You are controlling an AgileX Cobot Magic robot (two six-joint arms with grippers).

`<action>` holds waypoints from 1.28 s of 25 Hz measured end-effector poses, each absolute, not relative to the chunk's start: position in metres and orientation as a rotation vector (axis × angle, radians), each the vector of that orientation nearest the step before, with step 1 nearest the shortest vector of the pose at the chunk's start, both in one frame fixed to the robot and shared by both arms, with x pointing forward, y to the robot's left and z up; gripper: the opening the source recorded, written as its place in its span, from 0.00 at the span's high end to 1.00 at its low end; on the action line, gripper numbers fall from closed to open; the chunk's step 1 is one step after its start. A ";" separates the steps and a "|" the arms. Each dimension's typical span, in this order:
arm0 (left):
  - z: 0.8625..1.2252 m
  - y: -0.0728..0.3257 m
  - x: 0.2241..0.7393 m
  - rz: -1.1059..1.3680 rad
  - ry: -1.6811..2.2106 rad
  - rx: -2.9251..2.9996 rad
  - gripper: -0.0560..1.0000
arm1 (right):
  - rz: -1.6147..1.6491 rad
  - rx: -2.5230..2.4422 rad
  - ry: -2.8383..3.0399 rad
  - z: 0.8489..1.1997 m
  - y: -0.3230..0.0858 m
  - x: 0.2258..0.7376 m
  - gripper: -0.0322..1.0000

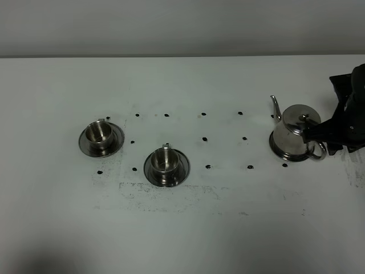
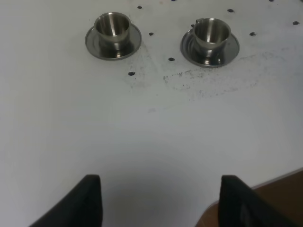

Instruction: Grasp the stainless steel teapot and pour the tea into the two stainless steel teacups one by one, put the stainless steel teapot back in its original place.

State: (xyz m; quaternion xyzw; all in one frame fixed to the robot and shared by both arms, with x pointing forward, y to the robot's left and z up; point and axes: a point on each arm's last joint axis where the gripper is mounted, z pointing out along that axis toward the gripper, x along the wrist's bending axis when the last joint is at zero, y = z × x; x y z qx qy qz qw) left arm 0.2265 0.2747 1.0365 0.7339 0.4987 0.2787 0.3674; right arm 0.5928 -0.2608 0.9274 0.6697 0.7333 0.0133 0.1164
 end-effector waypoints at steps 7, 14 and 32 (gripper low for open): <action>1.036 0.275 0.227 0.716 1.281 1.885 0.45 | -0.143 1.993 1.992 0.948 -0.277 0.583 0.64; 1.036 0.275 0.227 0.716 1.281 1.885 0.45 | -0.102 1.944 2.187 1.014 -0.242 0.537 0.64; 1.036 0.275 0.227 0.716 1.281 1.885 0.45 | 0.228 1.840 2.431 1.033 -0.233 0.527 0.61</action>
